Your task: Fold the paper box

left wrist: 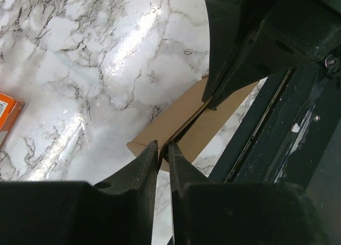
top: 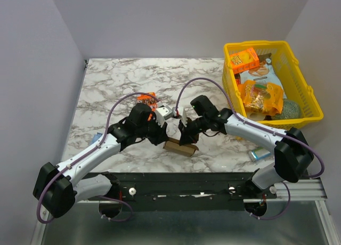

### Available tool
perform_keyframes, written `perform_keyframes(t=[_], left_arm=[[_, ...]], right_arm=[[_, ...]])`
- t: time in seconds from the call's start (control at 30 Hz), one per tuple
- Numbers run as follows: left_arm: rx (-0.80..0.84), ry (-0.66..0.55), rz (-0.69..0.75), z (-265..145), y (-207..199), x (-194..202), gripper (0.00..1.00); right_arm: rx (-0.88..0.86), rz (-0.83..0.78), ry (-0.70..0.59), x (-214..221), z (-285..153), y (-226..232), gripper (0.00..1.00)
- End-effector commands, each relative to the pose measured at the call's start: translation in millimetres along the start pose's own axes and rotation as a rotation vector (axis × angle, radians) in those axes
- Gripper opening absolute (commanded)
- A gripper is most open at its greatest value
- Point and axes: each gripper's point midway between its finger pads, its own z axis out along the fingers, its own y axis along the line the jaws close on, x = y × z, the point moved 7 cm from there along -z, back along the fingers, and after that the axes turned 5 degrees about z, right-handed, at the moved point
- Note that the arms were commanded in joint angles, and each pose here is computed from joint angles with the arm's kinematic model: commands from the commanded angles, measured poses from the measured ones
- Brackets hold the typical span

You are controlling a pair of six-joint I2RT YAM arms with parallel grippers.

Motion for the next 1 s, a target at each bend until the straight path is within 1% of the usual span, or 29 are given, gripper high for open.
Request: perform_keyframes(t=[0.0,0.03,0.07,0.17,0.2,0.27,0.3,0.33,0.37,0.43,0.5,0.57,0.67,0.77,0.8,0.83,0.9,0.93,0.97], left_arm=[[-0.036,0.005,0.021,-3.1,0.5,-5.4,0.17],[-0.035,0.007,0.021,-2.9,0.2,-5.5,0.14],[-0.036,0.008,0.022,-2.5,0.3,-5.5,0.10],[-0.041,0.013,0.025,-0.5,-0.2,-5.0,0.03],[-0.046,0.022,0.022,1.2,0.4,-3.9,0.01],[-0.078,0.033,0.016,2.1,2.6,-2.1,0.00],[-0.089,0.041,0.014,2.9,3.7,-0.8,0.00],[-0.101,0.044,0.012,3.0,5.0,-0.3,0.00],[-0.110,0.045,0.013,3.0,5.8,-0.2,0.00],[-0.116,0.048,0.009,3.1,6.3,2.0,0.00],[-0.116,0.053,0.007,3.9,6.6,3.4,0.00],[-0.115,0.055,0.005,4.5,6.6,3.8,0.00],[-0.117,0.060,0.005,5.1,7.3,4.2,0.00],[-0.118,0.056,0.006,4.7,7.1,3.5,0.00],[-0.121,0.056,0.006,4.5,7.3,3.9,0.00],[-0.124,0.054,0.007,4.1,7.5,3.7,0.00],[-0.125,0.053,0.008,3.7,7.5,3.8,0.00],[-0.129,0.050,0.009,3.4,7.8,3.3,0.00],[-0.132,0.049,0.008,3.1,7.9,3.1,0.00]], right_arm=[[0.041,-0.012,0.002,-4.8,-2.0,-6.0,0.09],[0.047,-0.011,0.004,-4.4,-1.8,-6.9,0.09],[0.062,-0.011,0.005,-4.7,-2.4,-8.7,0.09],[0.084,-0.010,0.006,-5.6,-2.9,-10.5,0.11],[0.093,-0.005,0.004,-6.5,-3.8,-10.6,0.13],[0.137,0.001,-0.013,-11.9,-9.7,-11.0,0.21],[0.167,0.027,-0.027,-14.9,-12.9,-10.8,0.25],[0.199,0.039,-0.038,-16.9,-16.6,-11.1,0.41],[0.262,0.058,-0.043,-16.6,-21.7,-13.8,0.52],[0.325,0.096,-0.092,-21.0,-35.4,-8.8,0.72],[0.402,0.127,-0.129,-17.5,-48.1,-5.1,0.75],[0.467,0.140,-0.138,-10.5,-55.3,-6.5,0.77],[0.501,0.161,-0.126,7.5,-58.3,-4.7,0.76],[0.502,0.198,-0.093,24.4,-52.9,-5.7,0.72],[0.505,0.206,-0.098,25.4,-51.8,-6.4,0.70],[0.506,0.211,-0.093,27.5,-50.4,-7.2,0.65],[0.504,0.218,-0.086,28.1,-48.6,-8.1,0.60],[0.506,0.220,-0.084,27.9,-48.3,-8.5,0.55],[0.506,0.224,-0.081,27.6,-47.7,-9.0,0.53]])
